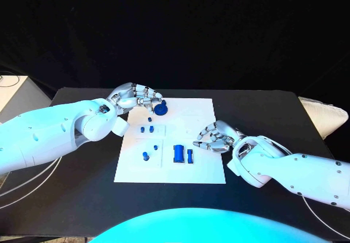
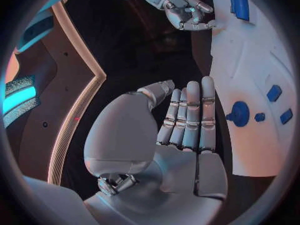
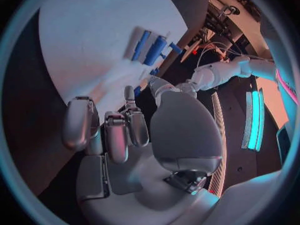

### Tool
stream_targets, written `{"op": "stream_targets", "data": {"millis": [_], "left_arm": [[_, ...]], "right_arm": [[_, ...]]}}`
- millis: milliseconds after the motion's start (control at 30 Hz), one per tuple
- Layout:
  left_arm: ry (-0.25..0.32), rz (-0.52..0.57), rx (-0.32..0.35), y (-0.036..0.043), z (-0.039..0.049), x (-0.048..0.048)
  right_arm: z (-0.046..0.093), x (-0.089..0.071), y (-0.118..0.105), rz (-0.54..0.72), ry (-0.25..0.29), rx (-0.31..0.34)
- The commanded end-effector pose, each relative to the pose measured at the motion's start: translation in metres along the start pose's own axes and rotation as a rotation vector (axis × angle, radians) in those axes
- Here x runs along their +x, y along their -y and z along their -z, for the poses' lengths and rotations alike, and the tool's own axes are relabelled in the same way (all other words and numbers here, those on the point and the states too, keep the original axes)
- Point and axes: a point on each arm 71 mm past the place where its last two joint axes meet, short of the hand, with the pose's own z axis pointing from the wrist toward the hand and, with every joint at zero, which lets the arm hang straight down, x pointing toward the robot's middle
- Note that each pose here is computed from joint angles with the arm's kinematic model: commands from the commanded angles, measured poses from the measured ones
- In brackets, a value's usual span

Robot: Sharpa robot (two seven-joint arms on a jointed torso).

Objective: Assemble the parts on the task board

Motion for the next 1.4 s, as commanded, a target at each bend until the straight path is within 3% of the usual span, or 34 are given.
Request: {"op": "stream_targets", "data": {"millis": [33,133,300,500,733,767,933,1100,1400], "left_arm": [[0.055,0.045,0.043,0.0014,-0.0033,-0.005],[0.098,0.07,0.058,0.0002,-0.0065,-0.01],[0.196,0.105,0.113,-0.0002,-0.0125,-0.021],[0.285,0.117,0.149,-0.0015,-0.0176,-0.0313],[0.319,0.12,0.16,-0.005,-0.0258,-0.0373],[0.271,0.099,0.115,-0.0073,-0.0258,-0.0335],[0.282,0.101,0.115,-0.0074,-0.0259,-0.0295],[0.322,0.106,0.116,-0.0075,-0.0257,-0.0157],[0.446,0.118,0.099,-0.0063,-0.0194,0.0284]], "right_arm": [[-0.004,-0.017,-0.002,-0.188,0.096,-0.109],[-0.011,-0.029,0.004,-0.249,0.116,-0.127],[-0.028,-0.061,0.021,-0.284,0.188,-0.17],[-0.044,-0.087,0.039,-0.404,0.187,-0.156],[-0.055,-0.114,0.053,-0.538,0.193,-0.146],[-0.052,-0.114,0.057,-0.394,0.252,-0.087],[-0.051,-0.111,0.053,-0.421,0.264,-0.091],[-0.047,-0.104,0.041,-0.513,0.305,-0.102],[-0.031,-0.086,0.009,-0.754,0.406,-0.088]]}}
